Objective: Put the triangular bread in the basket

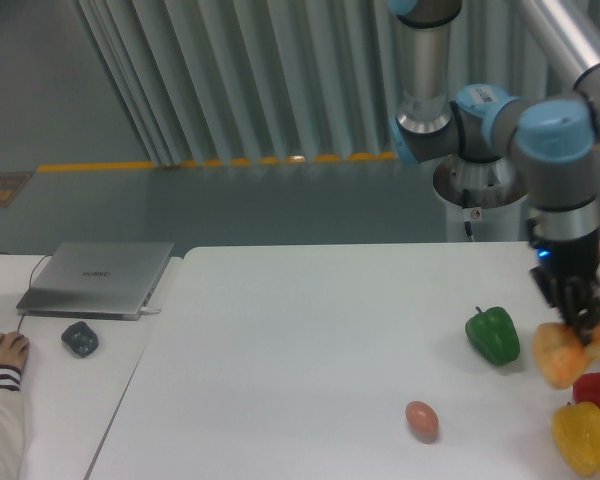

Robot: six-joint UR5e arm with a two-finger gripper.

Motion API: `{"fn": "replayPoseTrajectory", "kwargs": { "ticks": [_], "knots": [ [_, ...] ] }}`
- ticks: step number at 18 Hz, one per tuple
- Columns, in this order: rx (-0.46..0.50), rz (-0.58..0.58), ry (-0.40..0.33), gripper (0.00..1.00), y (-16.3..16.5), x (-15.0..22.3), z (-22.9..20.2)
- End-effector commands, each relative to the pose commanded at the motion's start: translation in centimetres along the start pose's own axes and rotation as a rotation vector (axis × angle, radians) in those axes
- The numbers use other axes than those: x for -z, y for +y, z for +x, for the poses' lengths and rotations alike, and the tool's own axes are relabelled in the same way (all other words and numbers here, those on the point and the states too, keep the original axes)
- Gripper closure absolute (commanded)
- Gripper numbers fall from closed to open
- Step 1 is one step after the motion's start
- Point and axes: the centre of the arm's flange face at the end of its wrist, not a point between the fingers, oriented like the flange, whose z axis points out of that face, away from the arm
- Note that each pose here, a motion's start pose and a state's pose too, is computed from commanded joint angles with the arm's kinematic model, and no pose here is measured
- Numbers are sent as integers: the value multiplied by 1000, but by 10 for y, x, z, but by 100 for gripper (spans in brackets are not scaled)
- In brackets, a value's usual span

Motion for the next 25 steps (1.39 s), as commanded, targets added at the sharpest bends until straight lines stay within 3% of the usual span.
{"fn": "replayPoseTrajectory", "kwargs": {
  "ticks": [2, 4, 9, 13, 15, 16, 25],
  "knots": [
    [-50, -21, 10, 81, 50, -3, -11],
    [-86, 21, 34, 81, 79, -12, -13],
    [-61, 51, 35, 76, 103, -13, -17],
    [-110, 83, 35, 71, 143, -19, -20],
    [-100, 127, 43, 5, 148, -20, -20],
    [-86, 134, 45, 0, 145, -20, -20],
    [-96, 138, 62, 0, 133, -18, -9]
  ]
}}
